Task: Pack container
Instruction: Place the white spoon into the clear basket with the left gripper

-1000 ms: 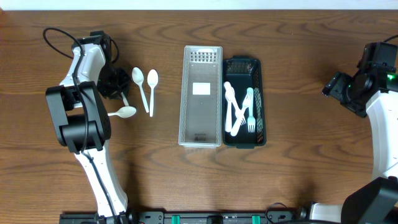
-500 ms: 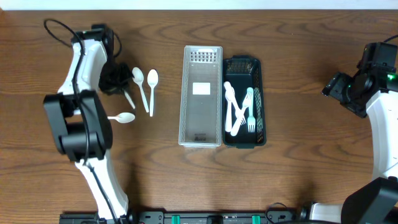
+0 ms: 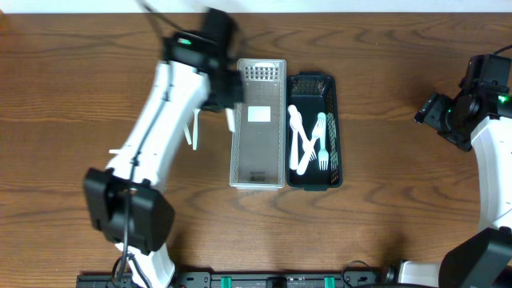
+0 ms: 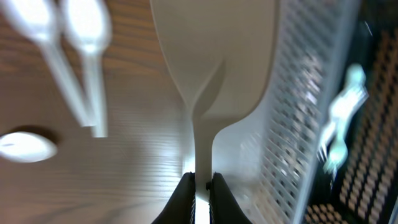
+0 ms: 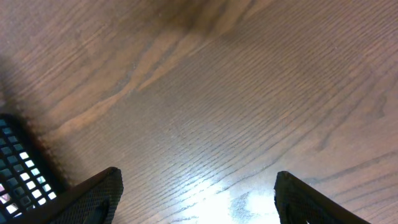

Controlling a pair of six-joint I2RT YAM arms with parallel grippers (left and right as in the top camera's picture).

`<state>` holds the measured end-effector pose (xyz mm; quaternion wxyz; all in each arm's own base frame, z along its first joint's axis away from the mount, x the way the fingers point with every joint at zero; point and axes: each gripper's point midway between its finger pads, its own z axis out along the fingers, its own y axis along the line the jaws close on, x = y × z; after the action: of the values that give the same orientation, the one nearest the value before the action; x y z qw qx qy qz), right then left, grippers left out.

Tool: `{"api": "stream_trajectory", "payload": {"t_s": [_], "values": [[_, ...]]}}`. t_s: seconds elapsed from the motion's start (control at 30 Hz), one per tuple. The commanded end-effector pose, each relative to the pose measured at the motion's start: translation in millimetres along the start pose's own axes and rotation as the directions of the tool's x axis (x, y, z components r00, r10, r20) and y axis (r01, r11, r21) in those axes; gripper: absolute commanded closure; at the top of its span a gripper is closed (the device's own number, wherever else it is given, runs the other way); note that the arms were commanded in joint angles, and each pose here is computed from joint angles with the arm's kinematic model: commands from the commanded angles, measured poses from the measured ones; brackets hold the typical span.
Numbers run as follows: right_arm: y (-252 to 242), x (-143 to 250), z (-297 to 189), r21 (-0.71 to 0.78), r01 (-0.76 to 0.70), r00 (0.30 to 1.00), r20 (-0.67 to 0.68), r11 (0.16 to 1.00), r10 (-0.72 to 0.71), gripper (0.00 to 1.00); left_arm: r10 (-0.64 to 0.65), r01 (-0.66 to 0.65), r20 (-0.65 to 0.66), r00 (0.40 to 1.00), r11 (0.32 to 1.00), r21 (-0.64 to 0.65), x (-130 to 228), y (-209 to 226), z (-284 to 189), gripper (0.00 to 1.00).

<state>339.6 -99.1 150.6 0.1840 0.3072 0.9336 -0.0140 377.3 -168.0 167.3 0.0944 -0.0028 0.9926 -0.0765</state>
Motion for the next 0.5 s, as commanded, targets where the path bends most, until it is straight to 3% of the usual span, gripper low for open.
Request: {"api": "stream_trajectory", "payload": {"t_s": [0.0, 0.1, 0.13, 0.2, 0.33, 0.47], "values": [[-2.5, 0.0, 1.7, 0.005, -0.008, 1.0, -0.005, 1.0, 0.008, 0.19, 0.097, -0.099, -0.036, 0.995, 0.994, -0.042, 13.1, -18.6, 21.2, 0.94], [-2.4, 0.0, 1.7, 0.004, -0.008, 1.0, -0.006, 1.0, 0.008, 0.19, 0.138, -0.141, -0.051, 0.989, 0.988, -0.061, 17.1, -30.0, 37.7, 0.91], [-2.3, -0.1, 1.7, 0.004, -0.009, 1.0, -0.005, 1.0, 0.009, 0.19, 0.143, -0.147, -0.059, 0.988, 0.987, -0.063, 18.0, -31.9, 43.0, 0.85], [-2.3, -0.1, 1.7, 0.004, -0.008, 1.0, -0.005, 1.0, 0.008, 0.19, 0.143, -0.148, -0.068, 0.987, 0.987, -0.066, 17.4, -32.5, 50.7, 0.53], [-2.4, 0.0, 1.7, 0.004, -0.008, 1.0, -0.006, 1.0, 0.008, 0.19, 0.112, -0.114, -0.029, 0.993, 0.99, -0.087, 3.7, -18.4, 41.0, 0.24], [-2.4, -0.1, 1.7, 0.004, -0.009, 1.0, -0.005, 1.0, 0.009, 0.19, 0.056, -0.054, 0.02, 0.998, 0.995, -0.087, -12.4, 8.1, 17.3, 0.19]]}}
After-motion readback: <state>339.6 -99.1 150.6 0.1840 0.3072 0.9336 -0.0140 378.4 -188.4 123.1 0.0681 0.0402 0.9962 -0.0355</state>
